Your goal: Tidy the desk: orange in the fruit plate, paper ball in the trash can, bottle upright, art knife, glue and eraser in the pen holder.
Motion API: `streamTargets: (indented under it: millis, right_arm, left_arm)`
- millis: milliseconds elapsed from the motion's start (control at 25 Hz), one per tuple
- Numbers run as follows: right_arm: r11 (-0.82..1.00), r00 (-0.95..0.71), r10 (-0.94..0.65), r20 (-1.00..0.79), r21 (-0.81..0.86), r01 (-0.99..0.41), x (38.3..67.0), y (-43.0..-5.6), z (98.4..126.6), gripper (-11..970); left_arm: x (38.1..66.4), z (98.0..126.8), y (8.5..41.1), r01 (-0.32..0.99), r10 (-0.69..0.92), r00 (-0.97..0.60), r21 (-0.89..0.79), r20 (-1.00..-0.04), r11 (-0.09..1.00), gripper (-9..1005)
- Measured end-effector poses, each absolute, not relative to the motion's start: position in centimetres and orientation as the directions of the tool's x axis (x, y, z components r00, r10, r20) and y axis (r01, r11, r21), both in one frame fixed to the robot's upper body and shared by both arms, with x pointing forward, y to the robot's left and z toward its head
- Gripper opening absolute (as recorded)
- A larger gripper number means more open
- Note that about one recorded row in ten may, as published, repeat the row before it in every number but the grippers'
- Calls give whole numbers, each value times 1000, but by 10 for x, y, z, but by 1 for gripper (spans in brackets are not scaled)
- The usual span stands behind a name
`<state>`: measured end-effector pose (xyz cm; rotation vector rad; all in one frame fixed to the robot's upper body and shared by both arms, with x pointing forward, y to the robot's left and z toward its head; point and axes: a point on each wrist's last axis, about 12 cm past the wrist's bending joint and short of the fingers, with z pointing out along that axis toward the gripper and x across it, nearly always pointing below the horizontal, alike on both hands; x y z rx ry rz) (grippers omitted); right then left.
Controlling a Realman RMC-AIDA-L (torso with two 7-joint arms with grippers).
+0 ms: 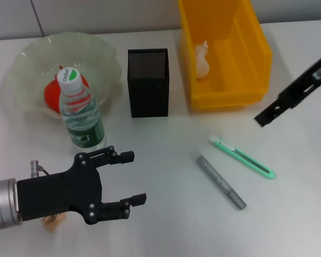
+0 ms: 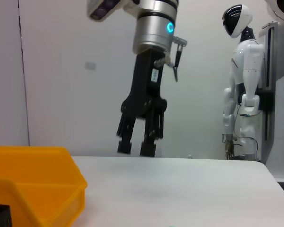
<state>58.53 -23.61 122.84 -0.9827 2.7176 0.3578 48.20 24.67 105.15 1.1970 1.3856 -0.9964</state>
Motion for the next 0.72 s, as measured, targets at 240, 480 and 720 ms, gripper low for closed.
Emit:
streamTargets:
  millis: [240,480,720]
  right_arm:
    - [732,-731,-637,-245,104,-673,592,-212,1214,843]
    - [724,-723,-666,-182,76,-686,601,-189,1195,843]
    - [715,-712,-690,-128,33,-699,606,-172,1178,842]
  left_arm:
    - [482,1051,246,985,155,2,28,-988,168,787]
    - [482,1051,247,985,152,3,29,-988,169,787]
    - [481,1051,245,985,145,12,37,-989,167,787]
